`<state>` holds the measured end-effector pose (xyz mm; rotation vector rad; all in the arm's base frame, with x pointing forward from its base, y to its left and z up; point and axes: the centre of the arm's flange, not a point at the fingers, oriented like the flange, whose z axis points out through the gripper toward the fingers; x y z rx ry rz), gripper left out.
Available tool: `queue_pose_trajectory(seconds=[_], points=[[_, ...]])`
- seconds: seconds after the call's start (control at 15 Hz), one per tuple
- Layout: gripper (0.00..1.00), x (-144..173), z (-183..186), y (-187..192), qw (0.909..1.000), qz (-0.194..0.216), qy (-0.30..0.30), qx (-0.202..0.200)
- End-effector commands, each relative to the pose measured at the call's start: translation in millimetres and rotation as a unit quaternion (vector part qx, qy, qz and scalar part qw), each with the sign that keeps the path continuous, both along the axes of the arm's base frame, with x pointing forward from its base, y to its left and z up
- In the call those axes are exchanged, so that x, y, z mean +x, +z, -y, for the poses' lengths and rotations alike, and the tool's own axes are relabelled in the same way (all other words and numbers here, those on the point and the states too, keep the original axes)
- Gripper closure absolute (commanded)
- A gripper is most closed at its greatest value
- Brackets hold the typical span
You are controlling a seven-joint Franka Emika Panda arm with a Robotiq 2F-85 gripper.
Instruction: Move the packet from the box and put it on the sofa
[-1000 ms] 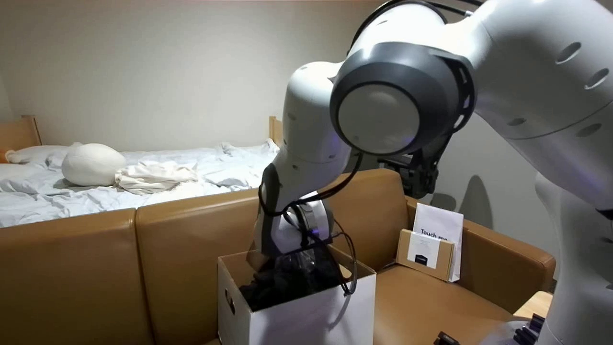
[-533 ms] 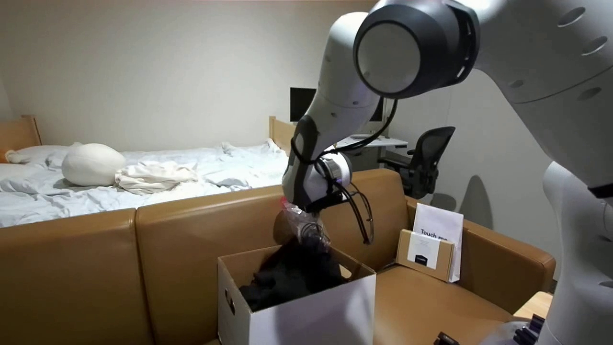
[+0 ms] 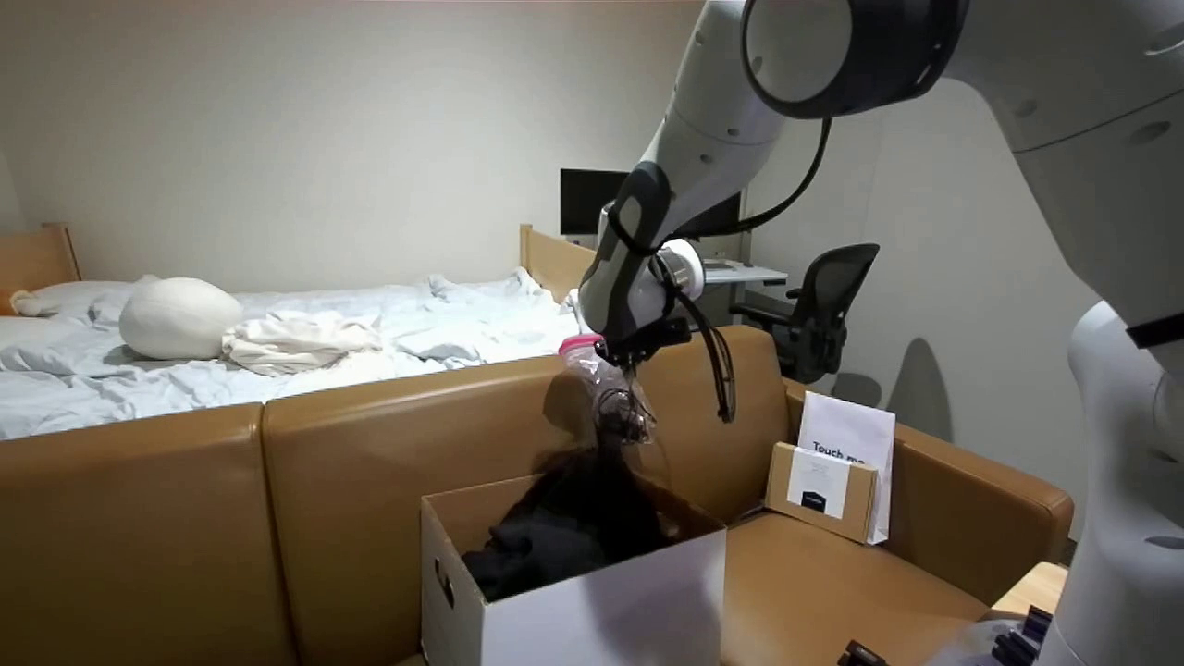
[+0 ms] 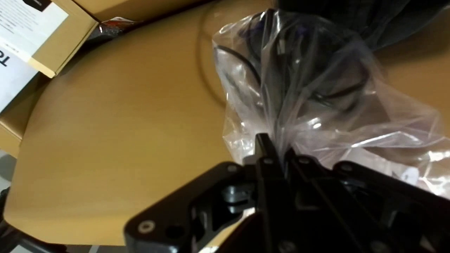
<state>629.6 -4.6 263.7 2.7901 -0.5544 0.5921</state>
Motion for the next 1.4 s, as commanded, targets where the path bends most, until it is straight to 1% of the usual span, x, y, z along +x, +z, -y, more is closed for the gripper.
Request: queue_pose_trajectory(seconds=[0.0, 0.07, 0.13, 0.2, 0.47, 0.67, 0.93, 1.13, 1.2, 1.27, 1.33], points=[[0.99, -5.3, 46.3, 15.0, 0.9981, -0.001, -0.061, -0.005], [0.99, -3.0, 63.5, 19.7, 0.9968, -0.005, -0.079, -0.011], [0.99, -8.3, 89.5, 22.5, 0.9945, -0.009, -0.103, -0.015], [0.99, -10.6, 107.4, 24.0, 0.9922, -0.013, -0.122, -0.023], [0.99, -34.5, 192.7, 30.0, 0.9796, -0.028, -0.192, -0.05], [0.99, -55.5, 247.6, 27.8, 0.9699, -0.039, -0.234, -0.056], [0.99, -79.6, 293.6, 22.2, 0.9579, -0.053, -0.277, -0.056], [0.99, -91.0, 312.1, 19.0, 0.9515, -0.059, -0.296, -0.057], [0.99, -92.4, 316.2, 19.8, 0.9493, -0.05, -0.306, -0.054], [0.7, -92.9, 318.7, 20.6, 0.9471, -0.046, -0.312, -0.057], [0.68, -94.7, 321.1, 22.2, 0.9454, -0.04, -0.319, -0.054]])
